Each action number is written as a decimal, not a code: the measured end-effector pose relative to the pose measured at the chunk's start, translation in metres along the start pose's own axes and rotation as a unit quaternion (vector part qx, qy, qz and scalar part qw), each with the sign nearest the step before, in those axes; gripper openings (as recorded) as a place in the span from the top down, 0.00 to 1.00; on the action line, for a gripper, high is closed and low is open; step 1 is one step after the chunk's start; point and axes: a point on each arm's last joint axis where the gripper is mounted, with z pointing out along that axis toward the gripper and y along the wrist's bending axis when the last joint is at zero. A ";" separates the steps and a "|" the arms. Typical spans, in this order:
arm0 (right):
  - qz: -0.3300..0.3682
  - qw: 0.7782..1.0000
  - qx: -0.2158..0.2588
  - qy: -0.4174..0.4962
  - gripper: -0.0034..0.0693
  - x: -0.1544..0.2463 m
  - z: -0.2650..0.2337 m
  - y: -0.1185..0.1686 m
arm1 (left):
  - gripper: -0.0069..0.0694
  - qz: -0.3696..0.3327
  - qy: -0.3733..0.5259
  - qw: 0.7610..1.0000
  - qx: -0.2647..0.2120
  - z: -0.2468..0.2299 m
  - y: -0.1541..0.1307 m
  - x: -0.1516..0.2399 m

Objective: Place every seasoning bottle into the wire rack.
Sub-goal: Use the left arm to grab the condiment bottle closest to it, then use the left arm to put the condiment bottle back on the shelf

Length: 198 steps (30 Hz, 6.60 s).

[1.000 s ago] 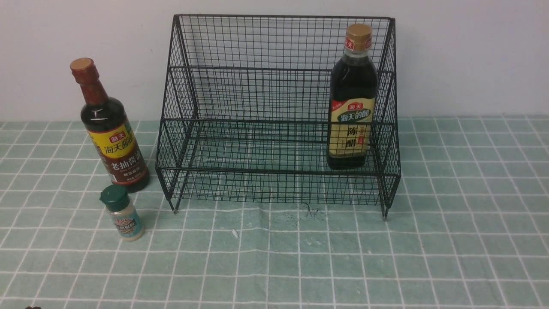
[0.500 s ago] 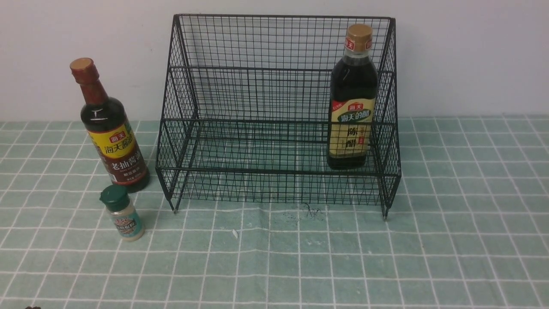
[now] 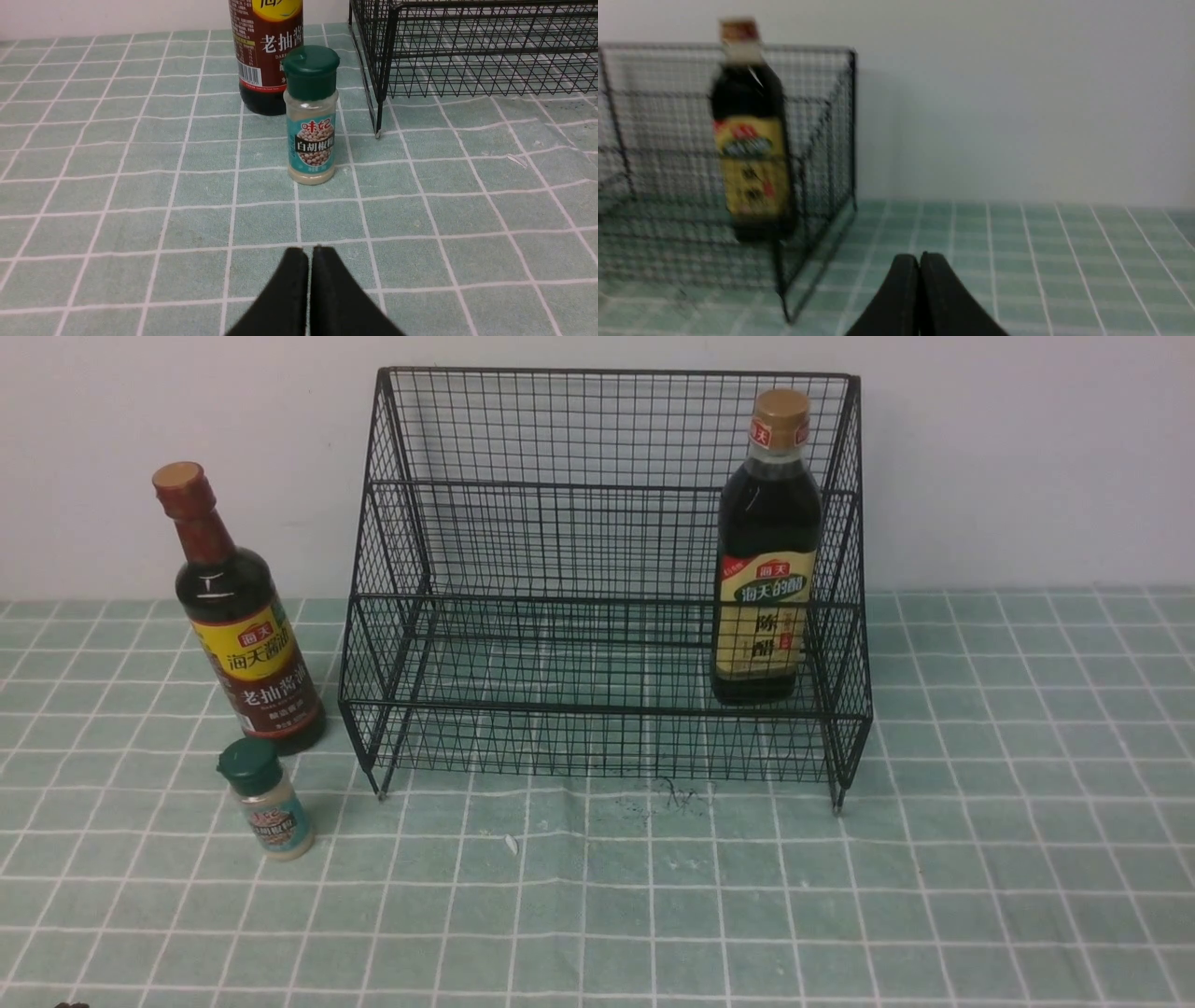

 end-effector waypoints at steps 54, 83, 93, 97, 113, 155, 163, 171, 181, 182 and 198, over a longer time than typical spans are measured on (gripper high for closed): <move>-0.004 0.998 0.031 0.055 0.97 0.035 0.005 -0.005 | 0.92 -0.195 -0.140 0.970 0.048 -0.003 -0.003 -0.025; 0.001 0.998 0.031 0.055 0.97 0.035 0.005 -0.005 | 0.92 -0.023 0.368 0.929 -0.017 0.096 -0.011 -0.199; 0.002 0.998 0.031 0.055 0.97 0.035 0.005 -0.005 | 0.89 0.013 0.427 0.904 -0.003 0.177 -0.011 -0.183; 0.002 0.998 0.031 0.055 0.97 0.035 0.005 -0.005 | 0.76 0.028 0.403 0.915 0.004 0.194 -0.011 -0.179; 0.002 0.998 0.031 0.055 0.97 0.035 0.005 -0.005 | 0.19 0.034 0.411 0.911 0.004 0.251 -0.009 -0.140; 0.002 0.998 0.031 0.055 0.97 0.035 0.005 -0.005 | 0.47 0.087 0.300 0.947 0.081 0.183 -0.088 -0.268; 0.002 0.998 0.031 0.055 0.97 0.035 0.005 -0.005 | 0.47 0.100 0.317 0.939 0.082 0.239 -0.112 -0.244; 0.002 0.998 0.031 0.055 0.97 0.035 0.005 -0.005 | 0.47 0.127 0.356 0.923 0.065 0.277 -0.114 -0.210; 0.002 0.998 0.031 0.055 0.97 0.035 0.005 -0.005 | 0.47 0.129 0.360 0.922 0.065 0.289 -0.117 -0.199; 0.002 0.998 0.031 0.055 0.97 0.035 0.005 -0.005 | 0.47 0.129 0.361 0.921 0.065 0.289 -0.117 -0.198; 0.017 0.998 0.032 0.054 0.97 0.035 0.005 -0.005 | 0.47 0.123 0.395 0.908 0.059 0.297 -0.117 -0.183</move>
